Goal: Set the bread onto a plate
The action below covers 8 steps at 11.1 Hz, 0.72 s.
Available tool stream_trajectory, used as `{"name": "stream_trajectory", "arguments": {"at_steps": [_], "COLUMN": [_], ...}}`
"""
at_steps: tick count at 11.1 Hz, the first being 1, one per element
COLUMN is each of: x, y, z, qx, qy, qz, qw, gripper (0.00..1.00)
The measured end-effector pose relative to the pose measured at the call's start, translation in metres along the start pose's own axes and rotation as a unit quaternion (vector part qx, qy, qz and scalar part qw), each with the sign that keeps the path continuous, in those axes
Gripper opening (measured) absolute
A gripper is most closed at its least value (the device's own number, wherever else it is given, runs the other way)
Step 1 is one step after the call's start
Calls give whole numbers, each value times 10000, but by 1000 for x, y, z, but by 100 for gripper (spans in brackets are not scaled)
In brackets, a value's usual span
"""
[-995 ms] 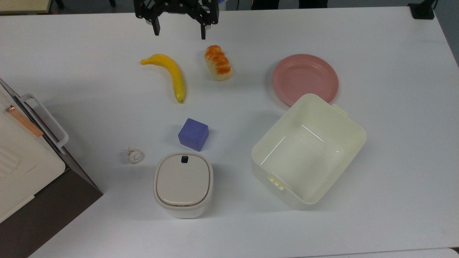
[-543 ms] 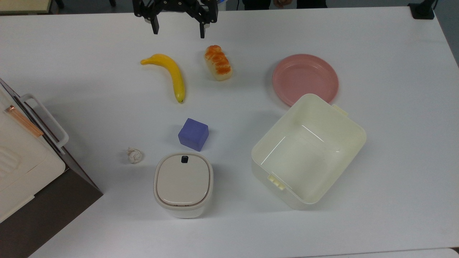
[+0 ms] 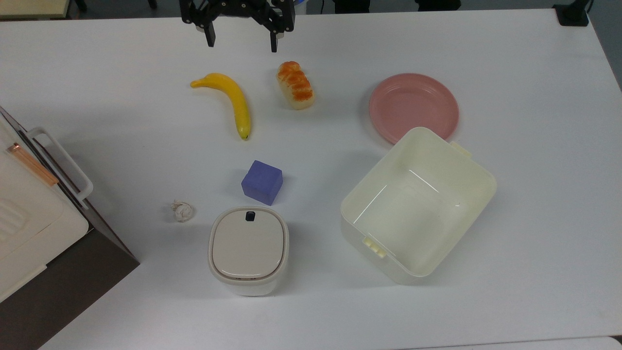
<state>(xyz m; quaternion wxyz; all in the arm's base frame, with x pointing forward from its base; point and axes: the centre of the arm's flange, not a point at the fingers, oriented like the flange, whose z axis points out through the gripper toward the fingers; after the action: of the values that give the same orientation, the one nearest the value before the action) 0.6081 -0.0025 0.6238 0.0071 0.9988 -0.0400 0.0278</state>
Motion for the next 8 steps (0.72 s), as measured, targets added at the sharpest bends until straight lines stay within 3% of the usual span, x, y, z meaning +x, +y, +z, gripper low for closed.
{"name": "stream_trajectory", "arguments": {"at_steps": [3,8], "x": [0,-14], "y": [0,-9], "z": [0,12], "qx": [0,-20], "qy": [-7,-631], "qz": [-23,-377], "qw": [10000,9973], "gripper": [100,100]}}
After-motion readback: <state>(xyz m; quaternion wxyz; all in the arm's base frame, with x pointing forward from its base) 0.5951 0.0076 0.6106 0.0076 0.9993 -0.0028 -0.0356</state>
